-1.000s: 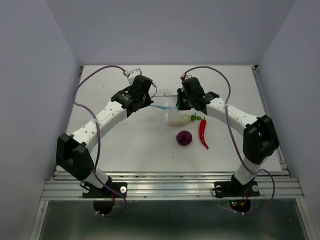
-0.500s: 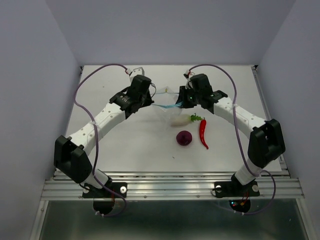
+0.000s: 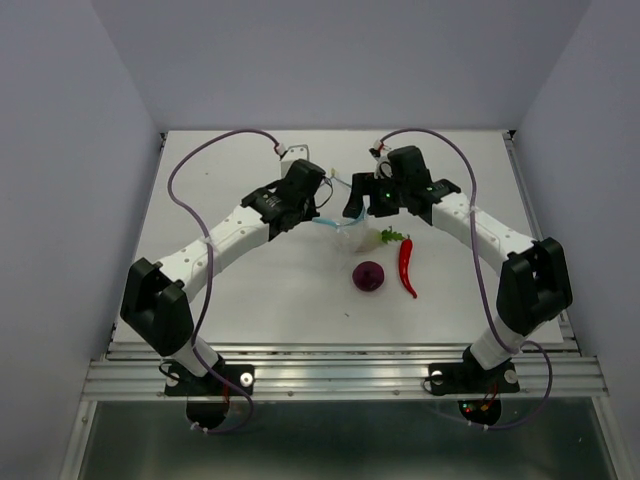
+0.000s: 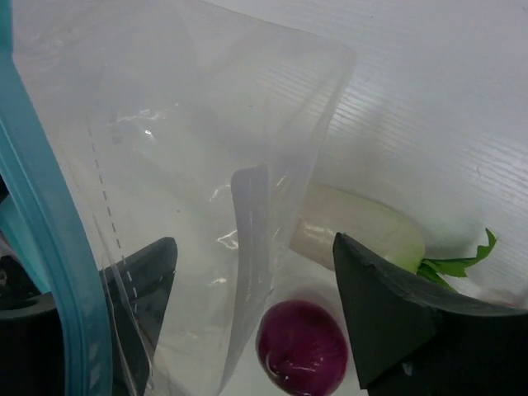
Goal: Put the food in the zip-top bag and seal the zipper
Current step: Open the zipper of the food storage bag, then pick up the fake vegetable at the center of the board.
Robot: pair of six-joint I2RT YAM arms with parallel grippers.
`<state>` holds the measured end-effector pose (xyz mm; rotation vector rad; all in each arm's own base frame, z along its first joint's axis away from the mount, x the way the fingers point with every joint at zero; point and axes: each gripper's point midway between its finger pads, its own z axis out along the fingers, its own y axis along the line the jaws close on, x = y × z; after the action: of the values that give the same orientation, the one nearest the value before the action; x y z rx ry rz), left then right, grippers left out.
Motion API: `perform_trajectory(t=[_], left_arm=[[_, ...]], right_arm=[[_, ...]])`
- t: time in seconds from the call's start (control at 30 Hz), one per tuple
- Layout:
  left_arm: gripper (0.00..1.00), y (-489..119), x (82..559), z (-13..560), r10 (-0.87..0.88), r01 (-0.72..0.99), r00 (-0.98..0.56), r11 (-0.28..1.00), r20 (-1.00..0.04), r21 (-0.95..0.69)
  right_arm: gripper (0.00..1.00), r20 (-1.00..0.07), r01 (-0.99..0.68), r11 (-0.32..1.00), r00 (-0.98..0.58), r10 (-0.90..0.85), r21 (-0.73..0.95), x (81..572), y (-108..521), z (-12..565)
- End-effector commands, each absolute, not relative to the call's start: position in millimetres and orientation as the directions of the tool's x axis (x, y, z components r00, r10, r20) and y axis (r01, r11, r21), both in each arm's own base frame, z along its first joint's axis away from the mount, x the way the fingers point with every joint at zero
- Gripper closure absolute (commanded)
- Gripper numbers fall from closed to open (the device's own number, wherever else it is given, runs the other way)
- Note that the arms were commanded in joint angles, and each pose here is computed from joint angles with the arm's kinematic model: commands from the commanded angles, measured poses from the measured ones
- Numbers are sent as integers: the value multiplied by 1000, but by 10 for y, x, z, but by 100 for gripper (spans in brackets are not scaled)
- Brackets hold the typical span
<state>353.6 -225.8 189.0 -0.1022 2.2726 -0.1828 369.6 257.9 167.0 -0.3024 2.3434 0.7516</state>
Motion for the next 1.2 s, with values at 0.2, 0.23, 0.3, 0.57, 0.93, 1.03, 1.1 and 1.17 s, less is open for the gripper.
perform_trajectory(t=[0.2,0.23,0.3,0.57,0.93,1.03,1.1,1.17], left_arm=[[100,-2352,3573,2256,-117,14,-590,988,-799,-155],[100,-2366,3577,2290,-118,16,-585,987,-802,-157],[100,-2359,3564,2302,-115,13,-587,988,-802,-152],[100,-2218,3535,2261,-90,-26,-592,995,-801,-93],[100,-2079,3459,2052,-80,-73,-618,996,-782,-45],[100,-2025,3456,2041,-79,-93,-618,995,-782,-27],[100,-1980,3436,2031,-81,-111,-621,994,-780,-15],[100,-1958,3422,2033,-79,-114,-620,993,-780,-10]], right_arm=[[5,-776,-575,630,-627,72,522,3779,2920,2692],[4,-779,-590,608,-623,77,532,3764,2954,2756],[2,-787,-602,594,-611,88,534,3773,2976,2861],[0,-767,-346,814,-616,178,466,3592,2326,2367],[0,-648,-217,898,-756,94,383,2749,1768,1706],[0,-605,-227,891,-794,65,394,2669,1805,1514],[0,-596,-225,891,-801,62,395,2670,1814,1454],[0,-583,-240,877,-811,54,415,2648,1866,1422]])
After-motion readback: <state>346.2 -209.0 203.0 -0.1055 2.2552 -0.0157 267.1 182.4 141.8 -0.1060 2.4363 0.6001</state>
